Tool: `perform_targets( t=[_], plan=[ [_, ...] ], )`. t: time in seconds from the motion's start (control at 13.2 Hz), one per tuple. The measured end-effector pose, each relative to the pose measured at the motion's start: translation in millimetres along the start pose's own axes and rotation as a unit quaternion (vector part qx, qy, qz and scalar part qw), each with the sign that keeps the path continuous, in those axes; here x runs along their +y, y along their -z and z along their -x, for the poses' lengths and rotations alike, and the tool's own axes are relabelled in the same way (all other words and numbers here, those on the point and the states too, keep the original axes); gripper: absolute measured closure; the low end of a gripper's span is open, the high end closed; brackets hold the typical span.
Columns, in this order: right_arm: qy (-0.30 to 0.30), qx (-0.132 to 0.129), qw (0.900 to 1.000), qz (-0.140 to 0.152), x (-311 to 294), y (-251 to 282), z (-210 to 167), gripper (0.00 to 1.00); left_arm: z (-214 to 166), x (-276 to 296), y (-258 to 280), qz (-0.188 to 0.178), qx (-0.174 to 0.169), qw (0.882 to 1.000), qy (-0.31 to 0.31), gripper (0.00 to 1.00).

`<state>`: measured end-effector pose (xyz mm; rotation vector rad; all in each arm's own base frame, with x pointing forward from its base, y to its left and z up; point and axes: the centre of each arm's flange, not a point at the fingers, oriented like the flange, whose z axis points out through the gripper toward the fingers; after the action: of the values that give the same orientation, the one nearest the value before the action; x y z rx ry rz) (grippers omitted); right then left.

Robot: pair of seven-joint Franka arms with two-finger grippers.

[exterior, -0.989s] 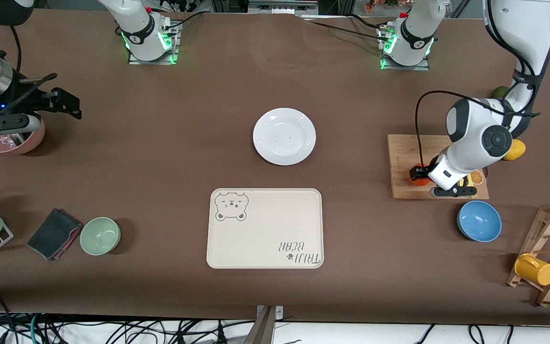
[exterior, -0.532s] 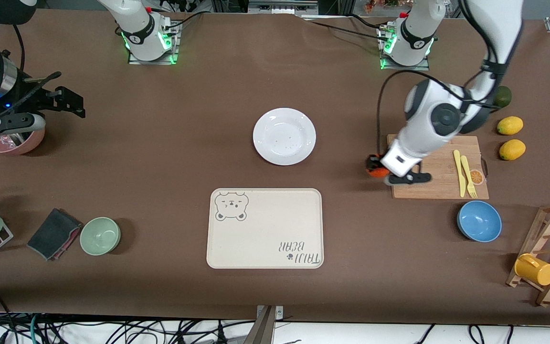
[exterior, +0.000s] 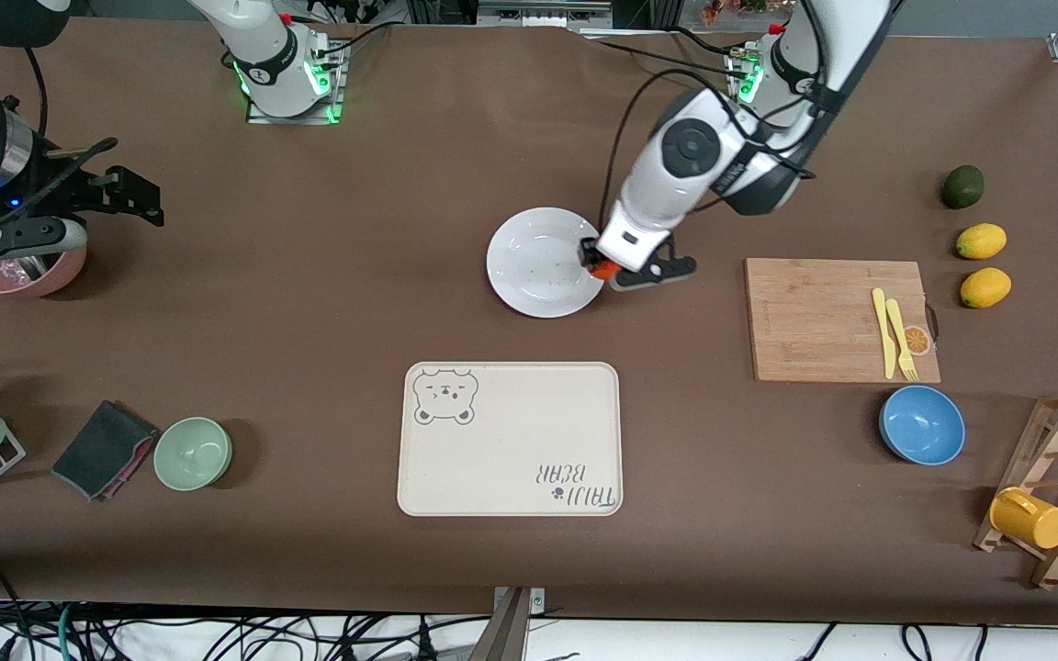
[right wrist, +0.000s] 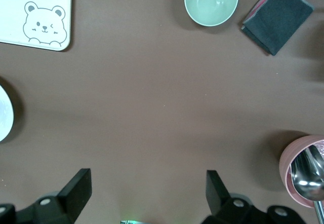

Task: Place orange and plate with both arms
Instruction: 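Carry the orange with the left gripper onto the white plate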

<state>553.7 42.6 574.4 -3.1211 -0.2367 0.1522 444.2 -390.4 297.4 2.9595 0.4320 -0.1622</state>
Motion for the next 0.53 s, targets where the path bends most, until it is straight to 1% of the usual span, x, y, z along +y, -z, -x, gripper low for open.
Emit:
perform_targets(
  t=[0.08, 0.23, 0.53],
  plan=[
    [0.000, 0.000, 1.000, 0.000, -0.1, 0.0, 0.0, 0.00, 12.3, 11.6, -8.7, 0.000, -0.007, 1.000, 0.004, 0.32],
    [0.000, 0.000, 1.000, 0.000, -0.1, 0.0, 0.1, 0.00, 23.8, 28.0, -26.5, 0.000, -0.022, 1.000, 0.008, 0.32],
    [0.000, -0.001, 1.000, 0.000, 0.0, -0.2, 0.1, 0.00, 23.5, 40.6, -64.7, -0.004, -0.046, 0.999, 0.013, 0.34]
  ],
)
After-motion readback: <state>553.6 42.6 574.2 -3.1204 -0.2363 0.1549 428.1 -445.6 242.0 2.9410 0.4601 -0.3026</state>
